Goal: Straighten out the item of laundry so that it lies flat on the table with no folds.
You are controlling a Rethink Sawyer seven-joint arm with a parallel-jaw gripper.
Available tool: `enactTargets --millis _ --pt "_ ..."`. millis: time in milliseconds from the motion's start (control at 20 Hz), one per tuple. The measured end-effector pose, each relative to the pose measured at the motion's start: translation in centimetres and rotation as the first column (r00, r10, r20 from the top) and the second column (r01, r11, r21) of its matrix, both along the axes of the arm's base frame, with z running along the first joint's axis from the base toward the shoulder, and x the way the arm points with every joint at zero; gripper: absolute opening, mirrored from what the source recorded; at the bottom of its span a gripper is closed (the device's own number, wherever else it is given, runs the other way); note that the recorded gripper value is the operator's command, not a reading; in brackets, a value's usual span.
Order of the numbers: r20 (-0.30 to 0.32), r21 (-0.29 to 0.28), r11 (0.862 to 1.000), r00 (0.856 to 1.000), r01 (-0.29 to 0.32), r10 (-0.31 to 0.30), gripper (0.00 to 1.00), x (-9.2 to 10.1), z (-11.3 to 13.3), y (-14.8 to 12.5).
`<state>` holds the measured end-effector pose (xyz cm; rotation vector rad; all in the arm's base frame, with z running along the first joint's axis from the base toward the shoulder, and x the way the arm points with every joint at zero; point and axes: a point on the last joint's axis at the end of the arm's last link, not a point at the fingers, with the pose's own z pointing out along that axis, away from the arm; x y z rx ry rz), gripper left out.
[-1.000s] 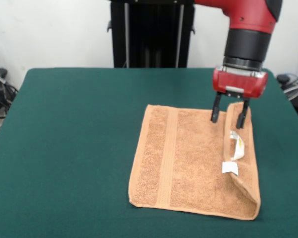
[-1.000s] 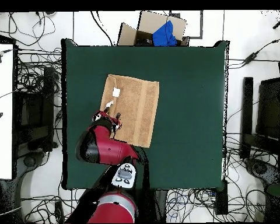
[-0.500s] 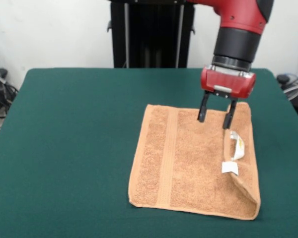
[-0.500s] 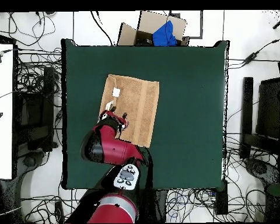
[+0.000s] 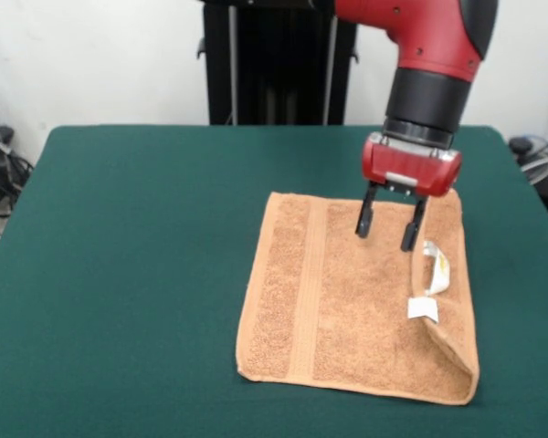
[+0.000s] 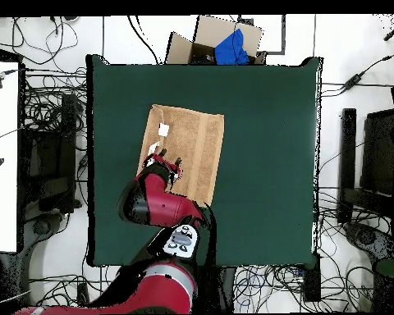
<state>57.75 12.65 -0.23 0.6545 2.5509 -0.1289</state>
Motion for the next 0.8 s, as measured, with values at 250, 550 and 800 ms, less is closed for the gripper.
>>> enactTargets --millis 250,550,800 --pt "-0.013 -0.004 1.0 1.0 0.003 -0.003 1.0 0.1 -1.5 -0.5" --pt "-0.032 -0.008 1.0 0.999 0.002 -0.002 1.0 -0.3 -2.9 -0.6" --pt "-0.04 -0.01 1.0 0.999 -0.003 0.002 1.0 -0.1 -4.2 -0.6"
